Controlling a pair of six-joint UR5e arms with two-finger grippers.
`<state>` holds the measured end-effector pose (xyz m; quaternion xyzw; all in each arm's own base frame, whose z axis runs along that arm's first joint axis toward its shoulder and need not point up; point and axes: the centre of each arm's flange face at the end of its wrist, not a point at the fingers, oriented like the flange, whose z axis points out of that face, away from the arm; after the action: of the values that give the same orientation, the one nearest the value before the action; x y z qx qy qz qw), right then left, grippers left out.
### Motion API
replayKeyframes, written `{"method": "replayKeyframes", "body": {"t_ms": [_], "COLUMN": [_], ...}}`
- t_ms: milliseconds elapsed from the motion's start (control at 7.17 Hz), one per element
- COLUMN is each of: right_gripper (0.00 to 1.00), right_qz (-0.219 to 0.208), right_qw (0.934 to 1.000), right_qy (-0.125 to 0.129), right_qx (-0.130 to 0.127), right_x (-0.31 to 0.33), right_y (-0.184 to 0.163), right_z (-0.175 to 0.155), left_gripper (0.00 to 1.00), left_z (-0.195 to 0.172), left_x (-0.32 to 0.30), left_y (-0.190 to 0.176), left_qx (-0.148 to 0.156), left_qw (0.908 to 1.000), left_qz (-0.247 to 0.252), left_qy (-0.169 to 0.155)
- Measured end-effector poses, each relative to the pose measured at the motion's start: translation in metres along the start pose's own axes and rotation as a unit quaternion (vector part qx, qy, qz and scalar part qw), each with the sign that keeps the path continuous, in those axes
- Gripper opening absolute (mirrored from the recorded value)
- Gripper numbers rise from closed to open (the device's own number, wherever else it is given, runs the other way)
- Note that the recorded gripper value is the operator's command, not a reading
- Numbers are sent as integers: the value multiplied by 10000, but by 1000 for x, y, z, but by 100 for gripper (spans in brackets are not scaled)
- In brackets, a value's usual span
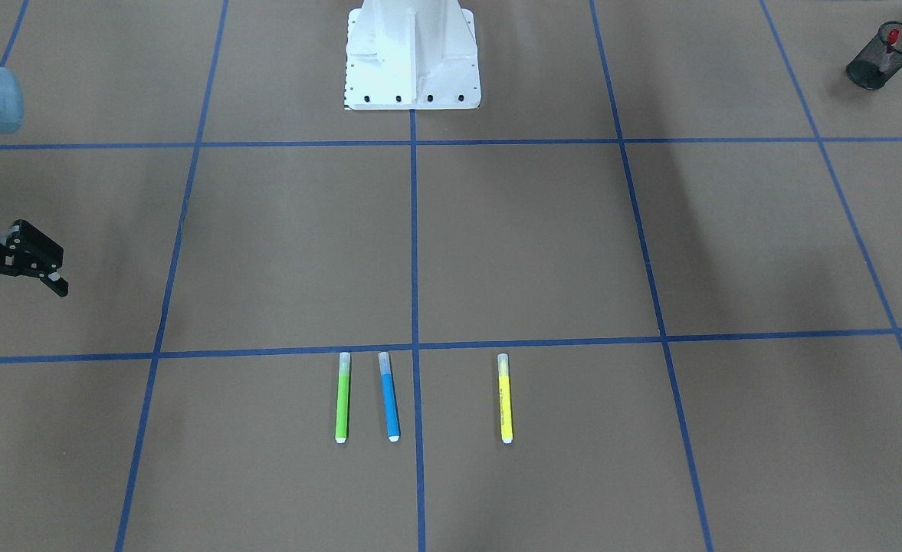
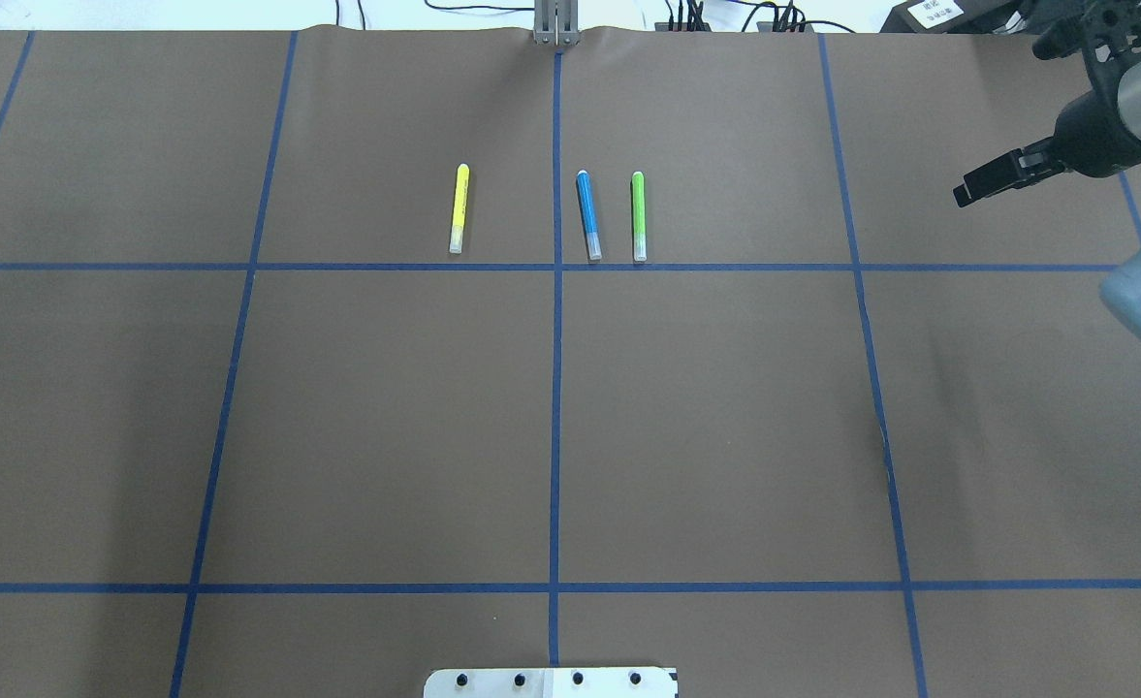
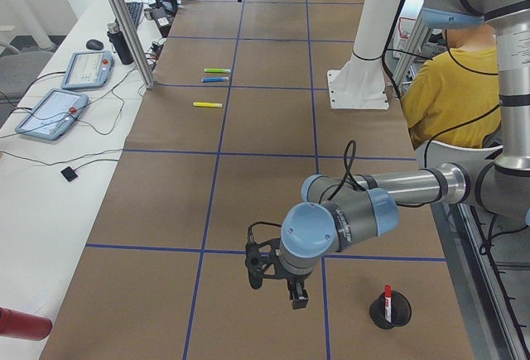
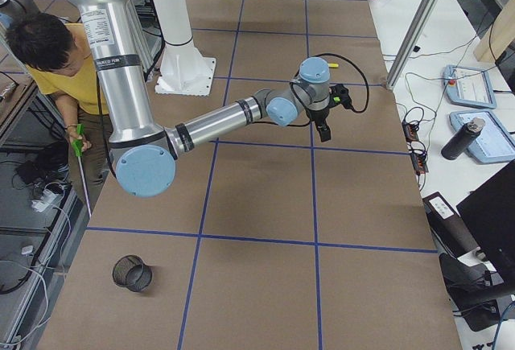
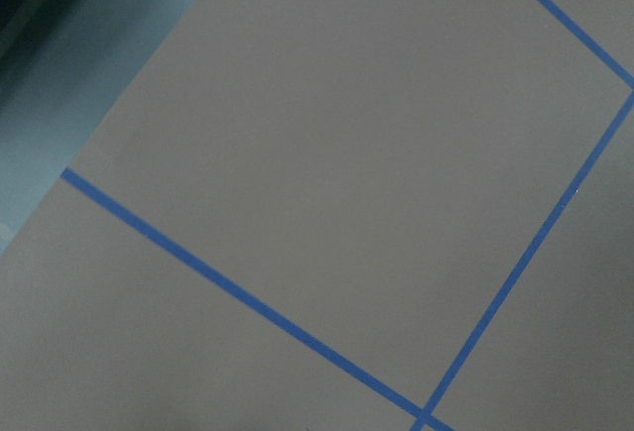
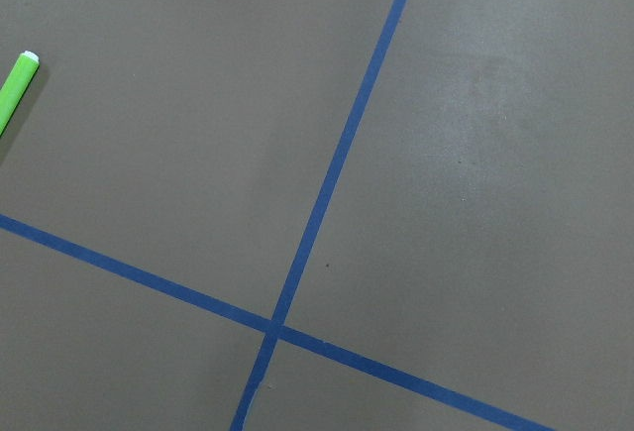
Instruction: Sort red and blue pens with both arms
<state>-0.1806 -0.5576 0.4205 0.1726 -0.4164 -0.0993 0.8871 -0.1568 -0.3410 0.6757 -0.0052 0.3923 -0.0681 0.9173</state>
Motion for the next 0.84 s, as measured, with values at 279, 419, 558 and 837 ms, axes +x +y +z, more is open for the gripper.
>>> {"method": "replayKeyframes", "body": {"t_ms": [279, 419, 558, 837], "right_gripper": [100, 100, 100, 100], "right_qz": [71, 172, 347, 682], "right_qw": [10000, 9998, 9992, 9973], "right_qy": [-36, -91, -199, -269], "right_qx": [6, 0, -25, -79], "right_x": [-7, -20, -47, -117], "right_y": [-4, -8, -16, -35], "right_z": [0, 3, 9, 35], "left_gripper": [100, 100, 100, 100], "left_z": [16, 19, 21, 19], "left_x": [68, 92, 109, 123], "left_y": [-49, -65, -76, -85], "left_qx": [-164, -186, -192, -157], "left_qw": [9955, 9923, 9899, 9878], "left_qz": [933, 1218, 1403, 1550], "left_qy": [-88, -86, -76, -65]}}
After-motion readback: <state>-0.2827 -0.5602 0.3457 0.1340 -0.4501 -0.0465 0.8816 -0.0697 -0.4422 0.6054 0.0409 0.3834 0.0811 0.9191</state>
